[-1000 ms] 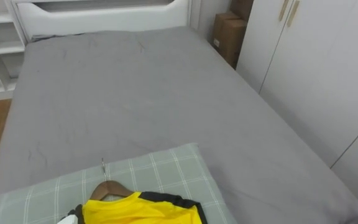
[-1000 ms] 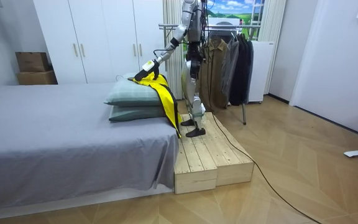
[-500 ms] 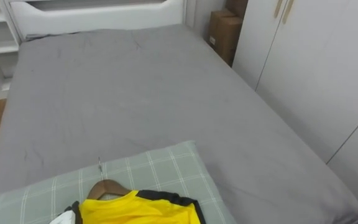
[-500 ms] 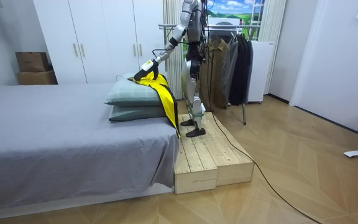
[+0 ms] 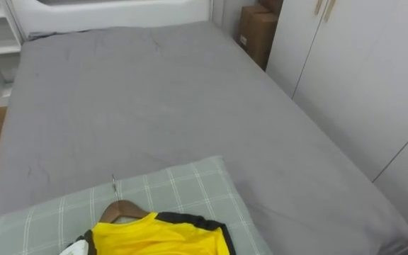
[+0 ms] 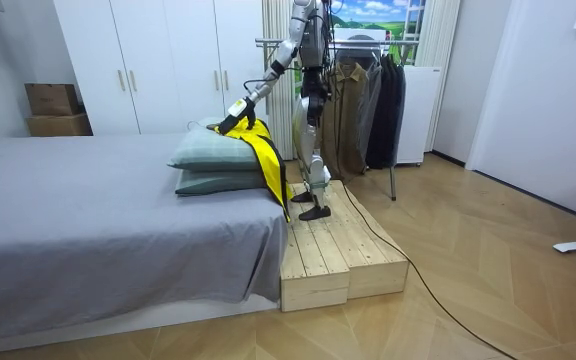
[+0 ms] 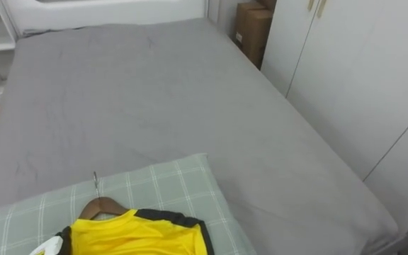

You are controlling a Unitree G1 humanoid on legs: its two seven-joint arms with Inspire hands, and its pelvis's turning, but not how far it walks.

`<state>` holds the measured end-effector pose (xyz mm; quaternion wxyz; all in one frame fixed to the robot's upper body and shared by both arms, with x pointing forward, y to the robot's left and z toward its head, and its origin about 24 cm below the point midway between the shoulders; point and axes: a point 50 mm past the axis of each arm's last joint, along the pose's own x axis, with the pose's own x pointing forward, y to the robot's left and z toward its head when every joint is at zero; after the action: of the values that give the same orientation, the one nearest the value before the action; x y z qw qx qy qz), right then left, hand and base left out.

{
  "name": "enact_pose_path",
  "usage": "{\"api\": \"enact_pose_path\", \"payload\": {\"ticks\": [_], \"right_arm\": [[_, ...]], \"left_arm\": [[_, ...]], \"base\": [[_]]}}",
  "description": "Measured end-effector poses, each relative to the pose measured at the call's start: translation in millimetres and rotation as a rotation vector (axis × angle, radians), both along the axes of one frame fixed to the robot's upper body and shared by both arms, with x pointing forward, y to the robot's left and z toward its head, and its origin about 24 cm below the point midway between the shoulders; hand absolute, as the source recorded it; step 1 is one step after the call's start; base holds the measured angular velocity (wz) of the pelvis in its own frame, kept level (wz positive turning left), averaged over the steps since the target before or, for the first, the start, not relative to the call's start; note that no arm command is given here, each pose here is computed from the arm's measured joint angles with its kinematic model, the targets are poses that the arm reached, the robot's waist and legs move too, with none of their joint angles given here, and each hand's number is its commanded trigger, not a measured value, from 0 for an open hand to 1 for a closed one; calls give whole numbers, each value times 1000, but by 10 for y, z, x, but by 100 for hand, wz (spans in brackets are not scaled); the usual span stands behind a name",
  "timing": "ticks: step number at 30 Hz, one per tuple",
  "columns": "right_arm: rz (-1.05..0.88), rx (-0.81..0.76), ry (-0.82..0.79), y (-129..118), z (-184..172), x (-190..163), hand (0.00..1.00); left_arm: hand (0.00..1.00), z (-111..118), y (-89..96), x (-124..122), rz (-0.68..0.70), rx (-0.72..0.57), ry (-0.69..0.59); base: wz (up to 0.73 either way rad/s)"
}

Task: Hang clothes

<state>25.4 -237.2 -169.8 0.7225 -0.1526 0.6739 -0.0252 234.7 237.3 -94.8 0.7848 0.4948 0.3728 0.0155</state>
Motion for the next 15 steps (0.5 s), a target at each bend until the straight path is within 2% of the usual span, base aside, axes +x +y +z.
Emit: {"api": "enact_pose_path", "payload": {"ticks": [4, 15], "right_arm": [[0, 0, 2, 0, -1, -9, 0], [9, -2, -8, -2, 3, 47, 0]], "left_arm": [[100, 47, 12, 77, 0, 8, -11], [100, 46, 17, 90, -10, 10, 9]], "base": [[0], [0]]}}
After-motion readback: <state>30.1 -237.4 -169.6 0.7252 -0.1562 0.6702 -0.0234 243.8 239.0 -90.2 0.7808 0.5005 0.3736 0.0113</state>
